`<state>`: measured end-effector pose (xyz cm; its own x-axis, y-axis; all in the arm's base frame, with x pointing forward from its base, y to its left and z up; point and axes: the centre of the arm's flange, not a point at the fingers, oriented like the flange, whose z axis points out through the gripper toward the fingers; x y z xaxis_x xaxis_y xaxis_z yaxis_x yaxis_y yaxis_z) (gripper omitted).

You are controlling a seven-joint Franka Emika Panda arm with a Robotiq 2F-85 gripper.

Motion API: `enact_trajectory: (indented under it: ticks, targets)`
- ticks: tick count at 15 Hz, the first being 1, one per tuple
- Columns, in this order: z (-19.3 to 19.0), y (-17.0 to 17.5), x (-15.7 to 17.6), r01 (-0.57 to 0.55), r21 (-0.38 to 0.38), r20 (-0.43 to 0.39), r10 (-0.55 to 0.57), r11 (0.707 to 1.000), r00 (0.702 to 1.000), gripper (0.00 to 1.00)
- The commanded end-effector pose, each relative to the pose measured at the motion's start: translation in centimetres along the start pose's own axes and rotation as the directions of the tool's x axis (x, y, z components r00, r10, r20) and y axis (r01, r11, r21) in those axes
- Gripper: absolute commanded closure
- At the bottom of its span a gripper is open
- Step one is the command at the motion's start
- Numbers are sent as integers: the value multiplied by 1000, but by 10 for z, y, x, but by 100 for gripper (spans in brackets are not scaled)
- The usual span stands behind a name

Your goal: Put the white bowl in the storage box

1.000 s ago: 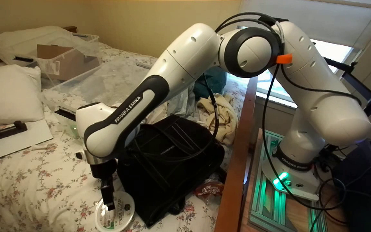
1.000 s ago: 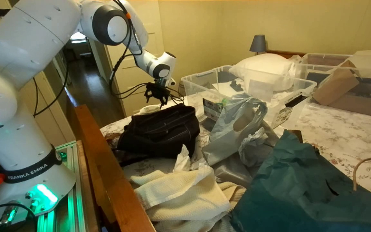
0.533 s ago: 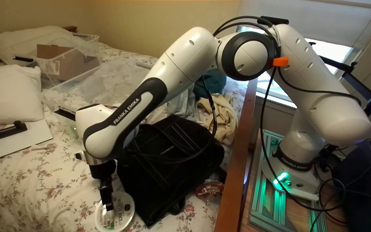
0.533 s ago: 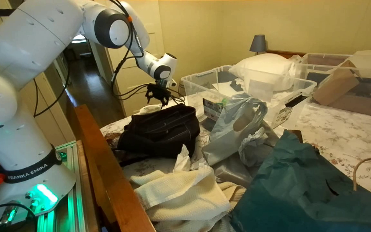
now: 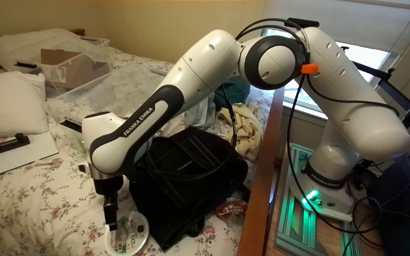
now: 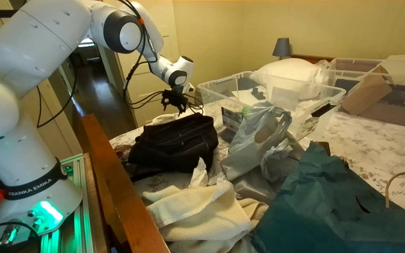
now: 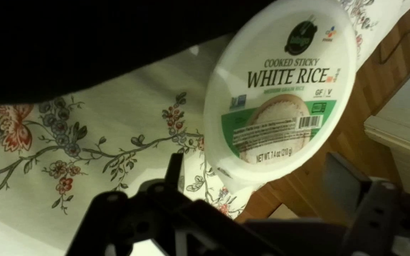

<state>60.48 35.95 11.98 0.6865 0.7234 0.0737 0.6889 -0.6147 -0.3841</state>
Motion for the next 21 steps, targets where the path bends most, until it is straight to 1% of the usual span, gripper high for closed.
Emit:
enact_trajectory:
  ticks: [1,8,9,10,11,12,13,14,15,17,18,20,21]
  targets:
    - [5,-1,20,24,-27,-8,-25,999,1000,0]
    - [16,-6,36,82,-53,1,-82,995,997,0]
    - [18,-6,37,85,-55,-1,-86,995,996,1]
    - [19,-6,38,88,-56,-1,-88,995,996,12]
    - [20,-5,38,90,-58,-1,-90,994,996,27]
    - [21,-4,39,91,-60,-2,-91,994,996,33]
    - [22,-3,39,91,-62,-2,-92,994,996,42]
    - [22,-3,39,91,-63,-3,-91,994,996,48]
    - [22,-2,39,89,-64,-5,-89,994,996,41]
    - [22,0,38,83,-66,-8,-84,994,996,15]
    - [21,1,38,80,-68,-10,-81,994,997,13]
    - [20,2,36,72,-72,-15,-73,995,997,2]
    - [19,3,34,70,-72,-18,-71,995,997,0]
